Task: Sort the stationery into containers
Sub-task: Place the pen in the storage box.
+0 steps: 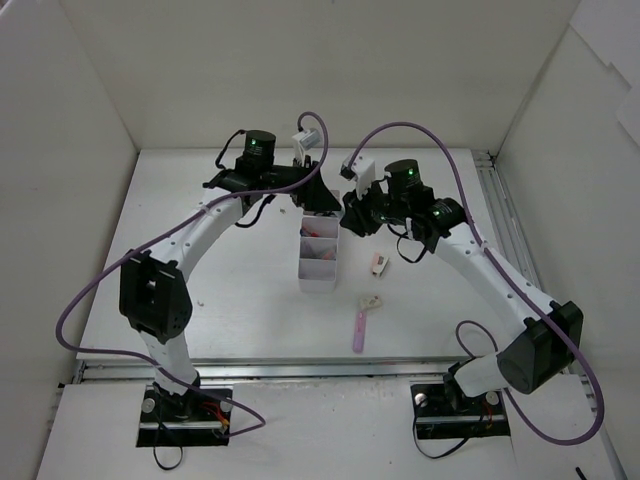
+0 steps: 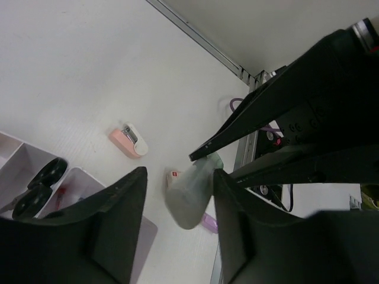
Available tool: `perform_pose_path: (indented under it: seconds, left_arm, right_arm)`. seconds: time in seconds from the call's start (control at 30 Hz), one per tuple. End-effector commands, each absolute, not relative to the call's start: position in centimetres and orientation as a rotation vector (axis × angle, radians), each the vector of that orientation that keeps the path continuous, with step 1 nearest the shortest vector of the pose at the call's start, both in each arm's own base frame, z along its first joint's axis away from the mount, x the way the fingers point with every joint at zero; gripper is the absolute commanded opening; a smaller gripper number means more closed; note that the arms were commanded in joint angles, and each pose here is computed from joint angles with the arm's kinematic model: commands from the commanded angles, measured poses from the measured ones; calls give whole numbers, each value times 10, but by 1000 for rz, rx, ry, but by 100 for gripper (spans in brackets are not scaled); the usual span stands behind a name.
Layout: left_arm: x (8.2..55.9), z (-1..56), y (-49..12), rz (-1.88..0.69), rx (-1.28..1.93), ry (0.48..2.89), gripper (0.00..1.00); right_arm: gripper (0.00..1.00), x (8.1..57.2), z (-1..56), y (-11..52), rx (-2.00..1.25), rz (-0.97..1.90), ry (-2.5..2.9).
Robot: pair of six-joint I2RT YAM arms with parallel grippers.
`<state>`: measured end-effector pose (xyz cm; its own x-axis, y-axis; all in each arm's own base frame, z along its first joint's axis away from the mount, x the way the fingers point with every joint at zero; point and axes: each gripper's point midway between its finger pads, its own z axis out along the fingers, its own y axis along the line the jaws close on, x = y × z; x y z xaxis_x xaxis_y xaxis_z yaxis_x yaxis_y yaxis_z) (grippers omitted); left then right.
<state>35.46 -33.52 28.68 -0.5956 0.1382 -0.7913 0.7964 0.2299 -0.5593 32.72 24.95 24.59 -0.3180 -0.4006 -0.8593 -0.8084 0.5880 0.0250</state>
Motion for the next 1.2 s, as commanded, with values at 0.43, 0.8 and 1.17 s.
perform_pose_path:
  seconds: [0.43,0.8,1.17]
  left_arm:
    - [369,350,-323,-1374,785,1653,0]
    - [375,409,-293,-1580,583,1332,0]
    - [358,427,-278,-1750,606,1122,0]
  right_arm:
    - [56,355,296,263,-809,593,1763]
    - [89,360,321,256,-430,1074,1547]
    - [92,350,384,269,-328,1425,1200]
